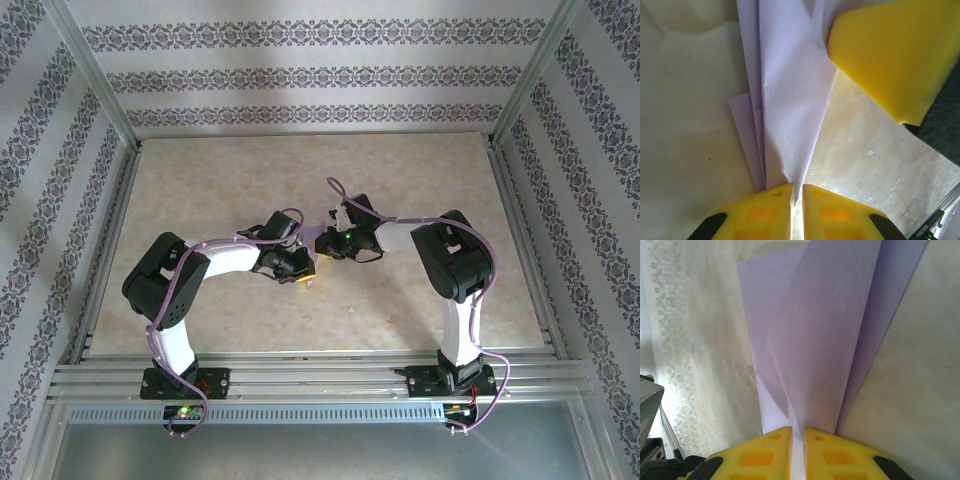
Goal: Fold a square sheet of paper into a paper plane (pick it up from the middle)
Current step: Fold the wing for the fifth time at the center of the table.
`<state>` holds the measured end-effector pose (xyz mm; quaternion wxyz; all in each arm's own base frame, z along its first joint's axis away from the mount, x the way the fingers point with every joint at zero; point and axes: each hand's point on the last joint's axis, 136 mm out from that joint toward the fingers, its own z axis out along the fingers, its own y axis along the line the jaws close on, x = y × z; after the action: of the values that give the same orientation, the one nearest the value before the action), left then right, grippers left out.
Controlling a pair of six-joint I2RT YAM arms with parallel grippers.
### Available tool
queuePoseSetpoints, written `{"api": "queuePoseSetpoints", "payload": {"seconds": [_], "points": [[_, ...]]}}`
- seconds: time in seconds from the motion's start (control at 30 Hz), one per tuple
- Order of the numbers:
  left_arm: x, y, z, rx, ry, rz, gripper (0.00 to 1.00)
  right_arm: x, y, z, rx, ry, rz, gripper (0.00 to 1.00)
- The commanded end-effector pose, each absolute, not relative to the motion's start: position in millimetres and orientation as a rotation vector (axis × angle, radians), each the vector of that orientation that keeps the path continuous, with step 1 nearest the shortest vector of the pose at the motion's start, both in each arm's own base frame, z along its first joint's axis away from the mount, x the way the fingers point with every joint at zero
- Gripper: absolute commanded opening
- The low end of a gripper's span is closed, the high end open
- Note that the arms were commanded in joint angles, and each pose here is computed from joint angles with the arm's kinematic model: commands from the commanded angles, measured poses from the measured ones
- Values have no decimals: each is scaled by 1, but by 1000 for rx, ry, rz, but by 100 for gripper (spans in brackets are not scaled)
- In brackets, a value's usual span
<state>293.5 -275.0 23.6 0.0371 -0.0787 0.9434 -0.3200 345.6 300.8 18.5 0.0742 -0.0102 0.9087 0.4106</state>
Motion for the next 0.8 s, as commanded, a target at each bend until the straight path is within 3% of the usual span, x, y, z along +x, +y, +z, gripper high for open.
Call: {"api": "queuePoseSetpoints", "payload": {"seconds": [0.0, 0.5, 0.77], "points": [[283, -277, 13, -235, 2941, -963, 12, 332, 287, -24, 32, 2854, 1076, 17], [280, -268, 4, -208, 2997, -835, 10, 338, 297, 41, -52, 2694, 1184, 17], [278, -265, 3, -198, 3009, -801, 10, 318, 298, 37, -69, 2731, 1184, 14]]}}
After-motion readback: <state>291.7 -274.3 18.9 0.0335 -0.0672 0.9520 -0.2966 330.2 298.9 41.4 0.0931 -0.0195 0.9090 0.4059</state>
